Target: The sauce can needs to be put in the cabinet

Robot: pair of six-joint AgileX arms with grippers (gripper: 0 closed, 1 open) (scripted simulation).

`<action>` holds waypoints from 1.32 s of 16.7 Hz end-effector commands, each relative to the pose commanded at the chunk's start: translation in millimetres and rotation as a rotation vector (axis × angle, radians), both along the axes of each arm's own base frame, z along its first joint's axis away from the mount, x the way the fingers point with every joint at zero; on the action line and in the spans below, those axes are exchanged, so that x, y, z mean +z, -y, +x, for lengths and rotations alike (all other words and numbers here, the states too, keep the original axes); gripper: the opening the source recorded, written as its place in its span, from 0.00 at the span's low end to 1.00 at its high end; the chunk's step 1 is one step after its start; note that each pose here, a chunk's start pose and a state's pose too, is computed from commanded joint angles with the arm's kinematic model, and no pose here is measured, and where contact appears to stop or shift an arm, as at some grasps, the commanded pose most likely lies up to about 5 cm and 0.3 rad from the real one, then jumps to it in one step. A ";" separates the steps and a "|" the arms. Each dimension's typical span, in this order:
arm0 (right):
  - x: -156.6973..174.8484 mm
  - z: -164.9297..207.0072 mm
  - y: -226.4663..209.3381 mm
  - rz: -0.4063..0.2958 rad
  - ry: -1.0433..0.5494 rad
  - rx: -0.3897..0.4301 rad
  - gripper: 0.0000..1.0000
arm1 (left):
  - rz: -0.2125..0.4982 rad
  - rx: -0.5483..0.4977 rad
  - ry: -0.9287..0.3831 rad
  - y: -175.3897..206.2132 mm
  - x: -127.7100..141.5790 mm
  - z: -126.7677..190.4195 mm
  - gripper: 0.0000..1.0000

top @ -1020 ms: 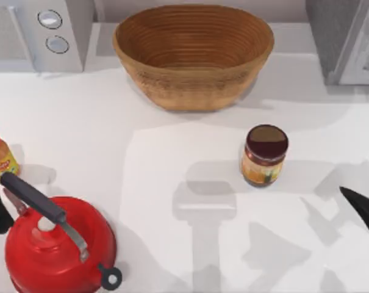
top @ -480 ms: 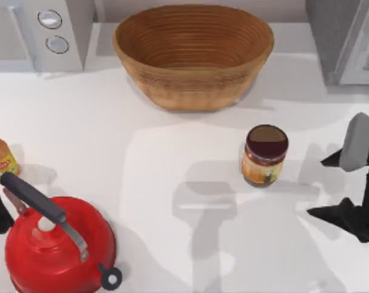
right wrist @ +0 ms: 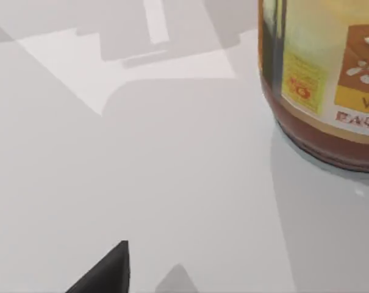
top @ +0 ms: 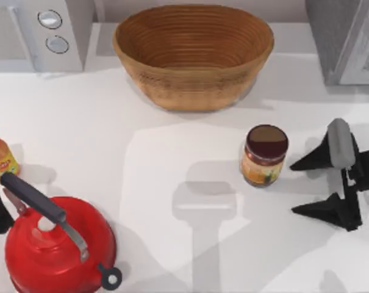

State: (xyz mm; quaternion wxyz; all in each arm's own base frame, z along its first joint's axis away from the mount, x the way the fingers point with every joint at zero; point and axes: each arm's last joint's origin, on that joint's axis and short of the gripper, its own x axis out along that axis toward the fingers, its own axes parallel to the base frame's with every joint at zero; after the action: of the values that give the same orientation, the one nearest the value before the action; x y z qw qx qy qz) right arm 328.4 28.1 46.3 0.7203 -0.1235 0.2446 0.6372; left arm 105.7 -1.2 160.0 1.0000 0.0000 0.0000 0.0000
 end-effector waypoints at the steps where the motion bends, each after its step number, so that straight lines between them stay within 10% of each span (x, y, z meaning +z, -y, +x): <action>1: -6.4 6.4 0.8 0.051 0.017 0.018 1.00 | 0.000 0.000 0.000 0.0 0.0 0.0 1.00; 9: -21.3 37.5 -2.5 0.412 0.163 0.113 1.00 | 0.000 0.000 0.000 0.0 0.0 0.0 1.00; 22: -27.5 43.0 -7.1 0.428 0.168 0.116 1.00 | 0.000 0.000 0.000 0.0 0.0 0.0 1.00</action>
State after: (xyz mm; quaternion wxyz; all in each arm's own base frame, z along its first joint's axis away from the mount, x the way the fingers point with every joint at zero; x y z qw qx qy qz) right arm 371.5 35.2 18.8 0.7100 -0.0345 0.0355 0.7024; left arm 105.7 -1.2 160.0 1.0000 0.0000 0.0000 0.0000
